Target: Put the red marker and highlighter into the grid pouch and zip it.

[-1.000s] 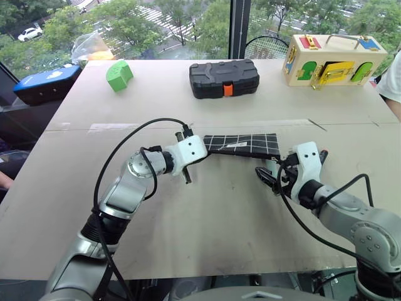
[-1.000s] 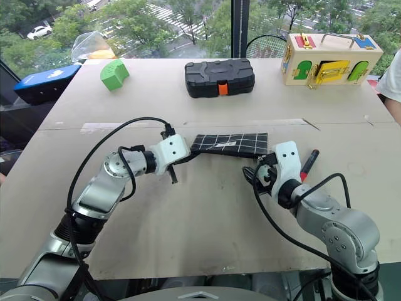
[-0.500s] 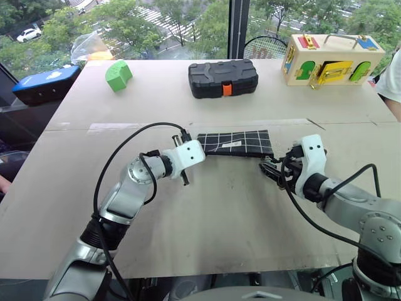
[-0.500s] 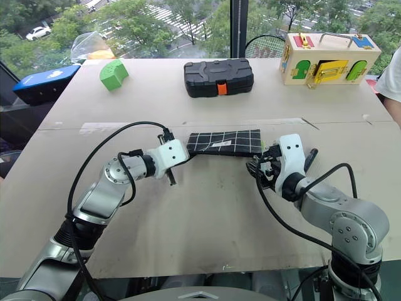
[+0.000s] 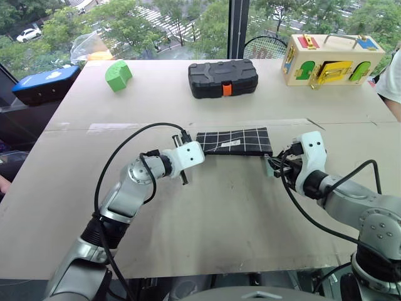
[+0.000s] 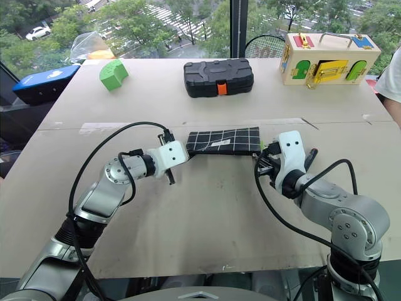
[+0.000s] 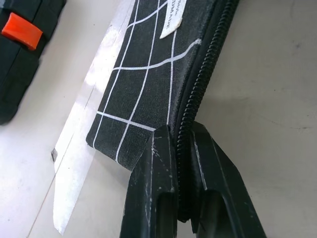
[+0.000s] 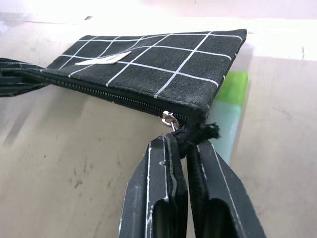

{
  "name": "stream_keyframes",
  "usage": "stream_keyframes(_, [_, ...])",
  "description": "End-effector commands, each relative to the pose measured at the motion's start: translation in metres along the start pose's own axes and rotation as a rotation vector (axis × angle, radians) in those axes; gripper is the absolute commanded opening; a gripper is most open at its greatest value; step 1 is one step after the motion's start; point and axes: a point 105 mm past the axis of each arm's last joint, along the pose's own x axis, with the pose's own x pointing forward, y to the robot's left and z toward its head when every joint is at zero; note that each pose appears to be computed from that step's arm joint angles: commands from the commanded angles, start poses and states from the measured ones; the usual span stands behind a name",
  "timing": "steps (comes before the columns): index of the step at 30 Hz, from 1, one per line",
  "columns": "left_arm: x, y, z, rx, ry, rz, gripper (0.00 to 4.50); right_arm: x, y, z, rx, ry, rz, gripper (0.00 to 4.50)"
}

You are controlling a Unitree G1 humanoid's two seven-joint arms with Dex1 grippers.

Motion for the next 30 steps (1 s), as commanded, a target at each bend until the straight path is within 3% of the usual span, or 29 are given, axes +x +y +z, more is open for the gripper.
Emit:
stream_keyframes(1, [0.0, 0.003, 0.009, 0.021, -0.031, 0.014, 0.0, -0.003, 0.005, 0.009, -0.041, -0.03, 0.018, 0.1])
stream_keyframes(7, [0.003, 0.005, 0.024, -0.002, -0.045, 0.012, 0.0, 0.001, 0.024, 0.011, -0.091, -0.027, 0.108, 0.1])
stream_keyframes(16, [0.008, 0.013, 0.064, 0.004, -0.094, -0.016, 0.0, 0.032, 0.045, 0.024, -0.136, -0.026, 0.186, 0.1])
stream_keyframes(23, [0.009, 0.013, 0.095, 0.008, -0.14, -0.041, 0.0, 0.057, 0.078, 0.037, -0.13, -0.065, 0.37, 0.1])
stream_keyframes(26, [0.005, 0.016, 0.099, -0.004, -0.135, -0.046, 0.0, 0.063, 0.093, 0.044, -0.117, -0.098, 0.461, 0.1])
stream_keyframes(30, [-0.009, 0.032, 0.087, -0.013, -0.063, -0.018, 0.0, 0.062, 0.082, 0.047, -0.118, -0.1, 0.432, 0.1])
